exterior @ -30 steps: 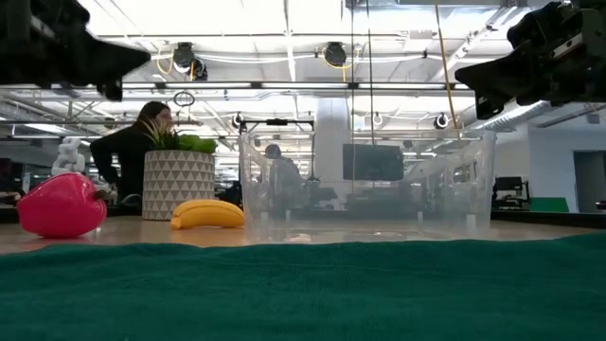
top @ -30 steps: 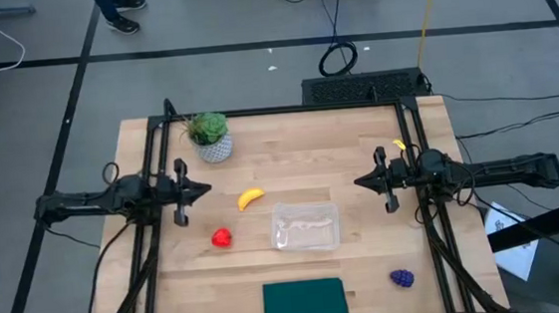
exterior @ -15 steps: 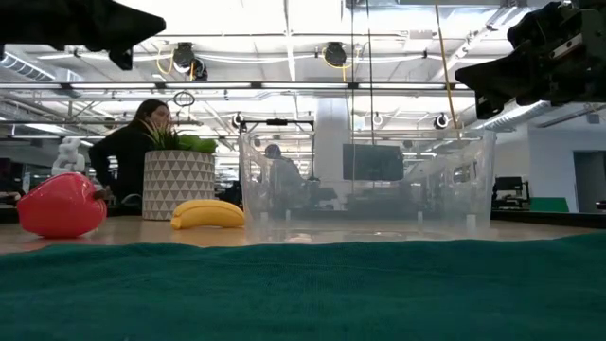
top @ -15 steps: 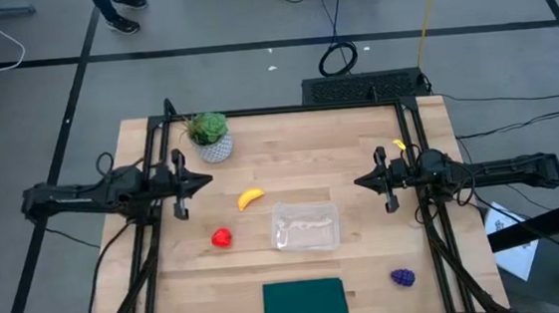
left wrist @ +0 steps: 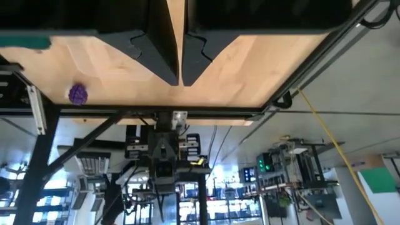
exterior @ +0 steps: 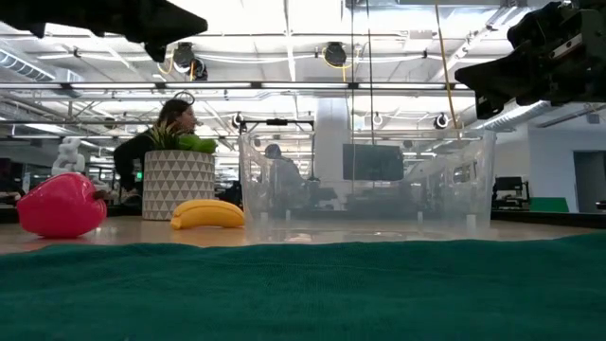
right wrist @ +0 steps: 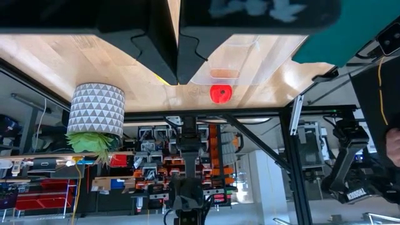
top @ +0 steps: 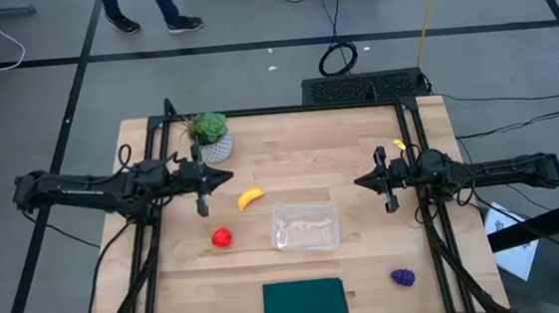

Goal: Pick and placing Produce into tupperware
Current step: Put the banana into the transparent bin

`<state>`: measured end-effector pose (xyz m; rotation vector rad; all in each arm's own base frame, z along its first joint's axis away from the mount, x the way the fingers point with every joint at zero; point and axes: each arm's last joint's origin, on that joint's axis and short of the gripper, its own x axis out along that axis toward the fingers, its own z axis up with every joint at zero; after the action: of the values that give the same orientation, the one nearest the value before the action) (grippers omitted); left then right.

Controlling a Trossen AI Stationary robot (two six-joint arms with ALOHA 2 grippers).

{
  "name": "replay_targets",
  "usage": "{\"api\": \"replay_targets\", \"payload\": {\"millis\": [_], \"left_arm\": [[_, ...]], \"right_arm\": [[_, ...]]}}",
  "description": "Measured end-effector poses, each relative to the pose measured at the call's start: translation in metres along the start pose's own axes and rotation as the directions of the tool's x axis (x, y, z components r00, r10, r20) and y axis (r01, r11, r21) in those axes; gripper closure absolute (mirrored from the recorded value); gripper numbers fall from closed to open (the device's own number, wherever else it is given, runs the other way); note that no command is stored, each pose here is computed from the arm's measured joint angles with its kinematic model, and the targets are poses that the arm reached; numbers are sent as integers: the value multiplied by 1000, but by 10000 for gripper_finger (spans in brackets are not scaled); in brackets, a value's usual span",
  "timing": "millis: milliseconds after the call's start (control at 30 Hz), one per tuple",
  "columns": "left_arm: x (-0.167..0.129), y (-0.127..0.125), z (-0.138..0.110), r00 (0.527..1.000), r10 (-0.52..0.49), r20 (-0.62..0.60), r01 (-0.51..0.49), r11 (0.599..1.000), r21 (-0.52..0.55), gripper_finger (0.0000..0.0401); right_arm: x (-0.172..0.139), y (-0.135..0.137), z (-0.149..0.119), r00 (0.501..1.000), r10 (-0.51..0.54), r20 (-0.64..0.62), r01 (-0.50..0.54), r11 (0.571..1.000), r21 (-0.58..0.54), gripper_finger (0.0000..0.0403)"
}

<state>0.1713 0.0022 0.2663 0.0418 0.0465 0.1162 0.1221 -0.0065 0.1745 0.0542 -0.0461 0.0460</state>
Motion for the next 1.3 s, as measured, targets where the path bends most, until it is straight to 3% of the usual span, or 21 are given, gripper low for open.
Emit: {"api": "replay_targets", "payload": {"millis": [400, 767, 967, 1300], "left_arm": [[10, 11, 11, 998, 44, 44, -44, 999, 3, 375], [16, 14, 6, 999, 51, 12, -51, 998, 28, 375], [23, 14, 3, 999, 52, 5, -52, 999, -12, 375], [31, 21, 49, 987, 114, -116, -119, 992, -30, 375]], "right_arm": [[0, 0, 0, 1000, 0, 0, 0, 1000, -2, 403], [0, 0, 0, 1000, 0, 0, 0, 1000, -26, 403], [0, 0, 0, 1000, 0, 0, 0, 1000, -26, 403], [0, 0, 0, 1000, 0, -3, 0, 1000, -26, 403]]}}
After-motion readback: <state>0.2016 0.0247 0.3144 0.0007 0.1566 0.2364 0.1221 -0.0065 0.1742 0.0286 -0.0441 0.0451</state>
